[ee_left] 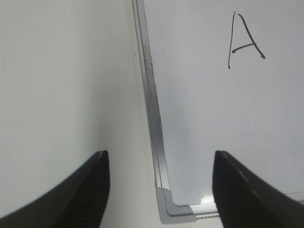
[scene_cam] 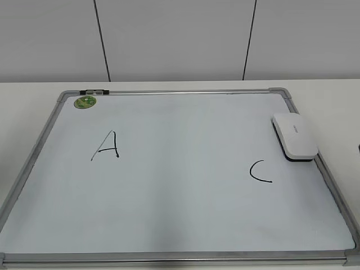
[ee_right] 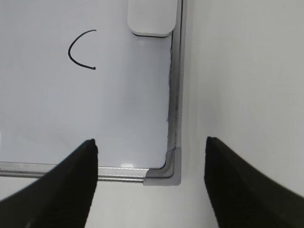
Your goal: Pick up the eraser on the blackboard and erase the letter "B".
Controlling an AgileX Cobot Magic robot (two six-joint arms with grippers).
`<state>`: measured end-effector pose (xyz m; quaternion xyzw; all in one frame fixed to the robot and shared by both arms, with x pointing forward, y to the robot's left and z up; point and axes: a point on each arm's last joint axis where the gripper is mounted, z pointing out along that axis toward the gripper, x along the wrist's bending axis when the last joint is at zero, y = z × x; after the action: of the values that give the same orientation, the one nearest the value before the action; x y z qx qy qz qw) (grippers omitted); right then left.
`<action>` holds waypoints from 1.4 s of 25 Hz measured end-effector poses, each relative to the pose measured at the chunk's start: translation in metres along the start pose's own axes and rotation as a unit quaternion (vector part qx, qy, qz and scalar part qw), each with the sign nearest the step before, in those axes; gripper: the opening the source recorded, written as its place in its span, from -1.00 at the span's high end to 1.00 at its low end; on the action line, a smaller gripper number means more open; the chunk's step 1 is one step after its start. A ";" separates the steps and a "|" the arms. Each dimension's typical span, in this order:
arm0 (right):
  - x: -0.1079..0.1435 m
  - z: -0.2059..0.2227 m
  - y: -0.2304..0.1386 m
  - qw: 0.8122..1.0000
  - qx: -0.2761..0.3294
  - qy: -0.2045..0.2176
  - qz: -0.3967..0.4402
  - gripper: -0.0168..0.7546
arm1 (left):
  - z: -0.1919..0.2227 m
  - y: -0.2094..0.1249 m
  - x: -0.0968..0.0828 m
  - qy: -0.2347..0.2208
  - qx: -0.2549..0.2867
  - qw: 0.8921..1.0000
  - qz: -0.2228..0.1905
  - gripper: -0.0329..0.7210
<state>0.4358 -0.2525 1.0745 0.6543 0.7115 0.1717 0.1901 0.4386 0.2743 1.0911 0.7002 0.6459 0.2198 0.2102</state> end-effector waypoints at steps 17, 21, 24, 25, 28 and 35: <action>-0.037 -0.066 -0.150 0.997 -0.077 0.011 0.024 -0.39 | -0.072 -0.136 0.011 -0.033 -0.094 0.995 0.018 -0.40; -0.043 -0.071 -0.178 0.991 -0.130 0.020 0.014 -0.39 | -0.077 -0.151 0.013 -0.039 -0.122 0.992 0.016 -0.40; -0.045 -0.074 -0.189 0.987 -0.161 0.025 0.002 -0.39 | -0.070 -0.158 0.011 -0.049 -0.118 0.992 0.020 -0.40; -0.045 -0.075 -0.191 0.985 -0.171 0.027 -0.006 -0.39 | -0.069 -0.159 0.011 -0.051 -0.115 0.992 0.025 -0.40; -0.044 -0.075 -0.192 0.983 -0.181 0.032 -0.020 -0.39 | -0.069 -0.159 0.010 -0.056 -0.116 0.991 0.031 -0.40; -0.040 -0.068 -0.187 0.977 -0.206 0.039 -0.037 -0.39 | -0.069 -0.160 0.006 -0.072 -0.116 0.989 0.056 -0.40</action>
<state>0.2432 -0.3081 1.0427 0.5668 0.6919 0.3328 0.2989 0.2690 0.2936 1.0556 0.7202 0.5591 0.2532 0.3234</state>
